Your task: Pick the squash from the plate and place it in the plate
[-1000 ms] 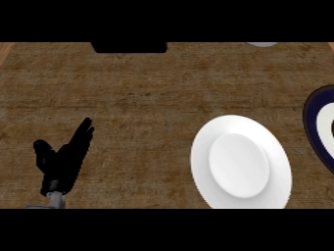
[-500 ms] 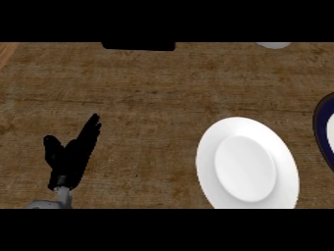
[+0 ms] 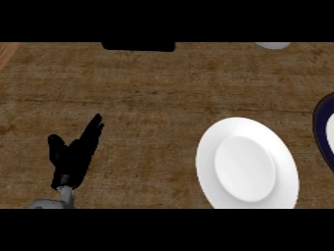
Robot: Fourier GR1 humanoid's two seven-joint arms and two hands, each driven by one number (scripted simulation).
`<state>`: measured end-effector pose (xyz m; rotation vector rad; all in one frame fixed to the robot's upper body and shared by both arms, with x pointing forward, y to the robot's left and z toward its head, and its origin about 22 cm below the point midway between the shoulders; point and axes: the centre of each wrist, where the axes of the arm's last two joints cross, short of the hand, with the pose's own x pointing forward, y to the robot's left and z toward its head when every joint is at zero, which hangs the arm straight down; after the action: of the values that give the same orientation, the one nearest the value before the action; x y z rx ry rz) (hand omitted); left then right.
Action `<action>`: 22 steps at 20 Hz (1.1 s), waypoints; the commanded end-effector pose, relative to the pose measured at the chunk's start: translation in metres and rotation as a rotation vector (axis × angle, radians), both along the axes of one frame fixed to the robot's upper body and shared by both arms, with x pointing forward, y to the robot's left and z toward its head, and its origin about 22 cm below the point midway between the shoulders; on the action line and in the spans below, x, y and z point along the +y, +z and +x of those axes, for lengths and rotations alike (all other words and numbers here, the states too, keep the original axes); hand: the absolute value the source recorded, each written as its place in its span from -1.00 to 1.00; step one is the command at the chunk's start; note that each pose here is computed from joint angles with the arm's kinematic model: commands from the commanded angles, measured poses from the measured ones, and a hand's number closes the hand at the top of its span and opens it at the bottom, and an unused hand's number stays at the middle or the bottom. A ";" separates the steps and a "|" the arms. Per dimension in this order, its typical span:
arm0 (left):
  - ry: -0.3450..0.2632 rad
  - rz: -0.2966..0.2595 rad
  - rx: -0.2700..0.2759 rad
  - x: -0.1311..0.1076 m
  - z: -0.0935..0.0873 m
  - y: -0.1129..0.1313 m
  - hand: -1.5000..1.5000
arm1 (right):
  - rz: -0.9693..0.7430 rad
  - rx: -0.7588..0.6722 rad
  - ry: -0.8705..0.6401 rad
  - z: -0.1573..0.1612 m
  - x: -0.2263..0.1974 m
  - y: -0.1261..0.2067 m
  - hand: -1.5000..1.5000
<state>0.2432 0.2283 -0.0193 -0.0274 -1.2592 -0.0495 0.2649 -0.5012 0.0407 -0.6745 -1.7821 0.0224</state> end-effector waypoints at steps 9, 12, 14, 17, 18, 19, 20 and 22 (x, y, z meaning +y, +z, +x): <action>0.023 -0.002 0.065 0.005 -0.010 -0.006 0.00 | 0.314 -0.118 0.048 -0.051 -0.070 -0.003 -1.00; 0.020 -0.008 0.067 0.009 -0.016 -0.012 0.00 | 0.349 -0.098 0.141 -0.080 -0.085 -0.004 -1.00; 0.038 -0.014 0.050 0.008 -0.007 -0.007 0.00 | 0.351 -0.096 0.190 -0.088 -0.087 -0.008 -1.00; 0.044 -0.008 0.065 0.014 -0.011 -0.014 0.00 | 0.338 -0.076 0.248 -0.109 -0.096 -0.004 -1.00; 0.046 -0.023 0.059 0.007 -0.010 -0.013 0.00 | 0.321 -0.058 0.246 -0.115 -0.093 -0.013 -1.00; 0.053 -0.006 0.052 0.012 -0.013 -0.014 0.00 | 0.341 -0.053 0.278 -0.117 -0.095 -0.011 -1.00; 0.044 -0.006 0.053 0.019 -0.002 -0.002 0.00 | 0.308 -0.035 0.270 -0.121 -0.099 -0.004 -1.00; 0.049 0.004 0.047 0.013 -0.010 -0.011 0.00 | 0.263 -0.019 0.265 -0.129 -0.106 0.005 -1.00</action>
<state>0.2341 0.2420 -0.0222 -0.0022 -1.2519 -0.0062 0.1562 -0.5971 0.0404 -0.4178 -1.7059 -0.1161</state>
